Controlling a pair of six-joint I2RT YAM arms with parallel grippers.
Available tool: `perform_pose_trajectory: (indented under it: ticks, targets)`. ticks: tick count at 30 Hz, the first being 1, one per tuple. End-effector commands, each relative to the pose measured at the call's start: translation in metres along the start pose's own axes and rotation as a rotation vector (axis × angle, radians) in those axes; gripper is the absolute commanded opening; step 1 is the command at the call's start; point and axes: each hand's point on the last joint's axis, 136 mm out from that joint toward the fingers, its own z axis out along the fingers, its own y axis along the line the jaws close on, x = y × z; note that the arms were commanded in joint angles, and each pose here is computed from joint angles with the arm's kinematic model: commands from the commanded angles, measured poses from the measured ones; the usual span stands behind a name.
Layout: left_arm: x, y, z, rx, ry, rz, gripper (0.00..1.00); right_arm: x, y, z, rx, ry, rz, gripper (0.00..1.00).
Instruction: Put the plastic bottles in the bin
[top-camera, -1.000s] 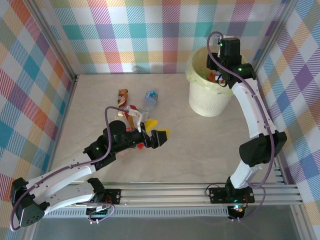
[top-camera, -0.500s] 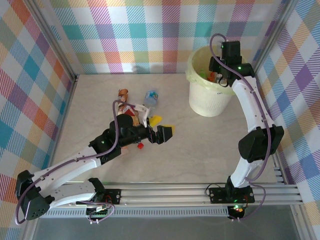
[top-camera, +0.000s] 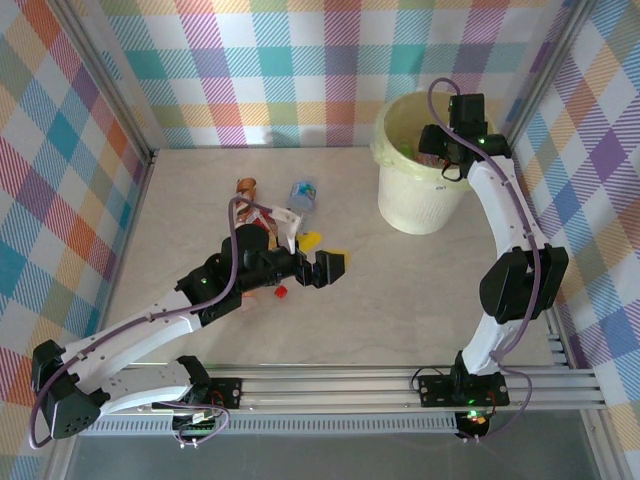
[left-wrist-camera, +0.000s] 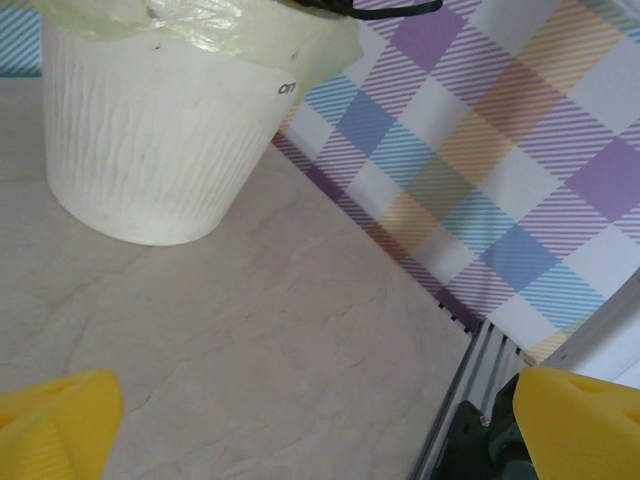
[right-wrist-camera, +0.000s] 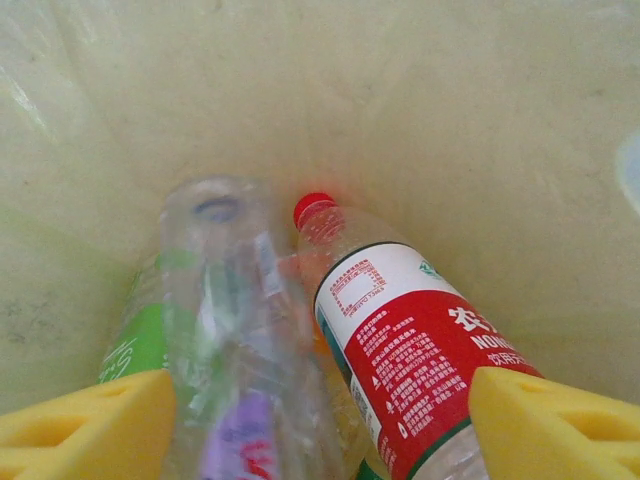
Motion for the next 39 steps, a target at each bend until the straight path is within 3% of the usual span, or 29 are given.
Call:
perform_pose_trajectory:
  ticks: [1,11,18,29,39]
  targets:
    - [-0.008,-0.001,-0.006,-0.042,0.006,0.054,1.00,-0.003,-0.002,-0.015,-0.027,-0.001,0.011,0.79]
    - [-0.001,0.023,-0.009,-0.204,0.139,0.162,1.00,-0.021,0.019,-0.066,-0.191,-0.140,-0.029,0.82]
    - [0.007,0.049,0.003,-0.324,0.251,0.142,1.00,-0.023,0.042,-0.107,-0.327,-0.204,-0.094,0.82]
    - [0.005,0.101,0.019,-0.458,0.336,0.061,1.00,0.031,0.081,-0.165,-0.605,-0.194,-0.147,0.81]
    - [0.010,0.160,0.031,-0.561,0.438,-0.096,1.00,0.093,0.110,-0.175,-0.811,-0.089,-0.178,0.81]
